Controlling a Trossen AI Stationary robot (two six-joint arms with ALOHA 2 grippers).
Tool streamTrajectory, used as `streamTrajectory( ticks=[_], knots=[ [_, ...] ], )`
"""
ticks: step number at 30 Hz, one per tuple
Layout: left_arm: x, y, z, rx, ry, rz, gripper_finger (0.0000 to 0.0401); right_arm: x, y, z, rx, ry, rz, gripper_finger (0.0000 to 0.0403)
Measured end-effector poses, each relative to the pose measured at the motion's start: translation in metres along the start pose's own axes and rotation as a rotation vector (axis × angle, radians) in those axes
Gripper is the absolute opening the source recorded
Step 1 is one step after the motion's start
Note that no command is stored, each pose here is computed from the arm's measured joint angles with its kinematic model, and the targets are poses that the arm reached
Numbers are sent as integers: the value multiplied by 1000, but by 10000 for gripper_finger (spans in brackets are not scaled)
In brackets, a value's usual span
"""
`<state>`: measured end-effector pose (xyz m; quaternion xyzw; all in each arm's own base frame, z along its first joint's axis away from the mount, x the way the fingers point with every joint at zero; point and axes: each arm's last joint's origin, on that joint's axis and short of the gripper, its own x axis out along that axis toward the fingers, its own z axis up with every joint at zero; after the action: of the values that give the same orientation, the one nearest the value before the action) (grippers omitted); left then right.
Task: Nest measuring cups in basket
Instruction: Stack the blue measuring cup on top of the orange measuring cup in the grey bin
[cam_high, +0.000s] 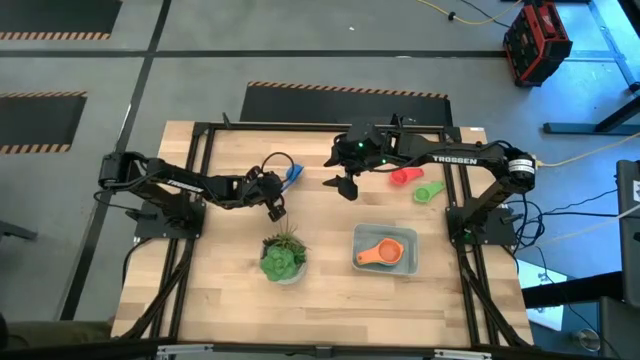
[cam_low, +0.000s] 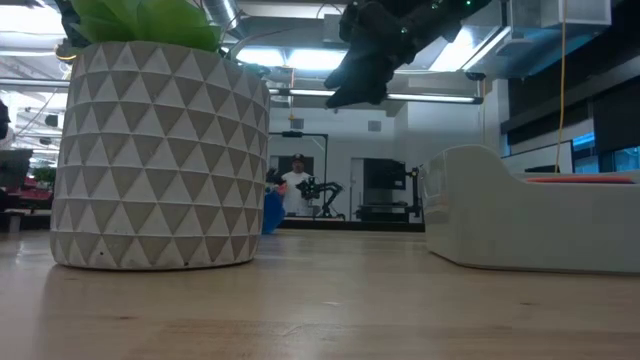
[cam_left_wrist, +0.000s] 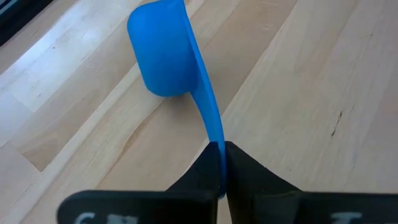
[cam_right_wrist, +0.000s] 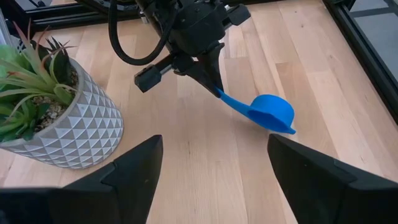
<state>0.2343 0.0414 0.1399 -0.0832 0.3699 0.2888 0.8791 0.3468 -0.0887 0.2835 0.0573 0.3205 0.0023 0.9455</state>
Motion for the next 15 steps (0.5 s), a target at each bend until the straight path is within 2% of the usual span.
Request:
streamTrajectory(
  ticks=[11,15],
  knots=[
    [0,0,0,-1,-4,0,2,0,0,0,0,0,0,294],
    [0,-3,6,-26,-56,-47,2,-3,1,-1,4,16,7,294]
  ],
)
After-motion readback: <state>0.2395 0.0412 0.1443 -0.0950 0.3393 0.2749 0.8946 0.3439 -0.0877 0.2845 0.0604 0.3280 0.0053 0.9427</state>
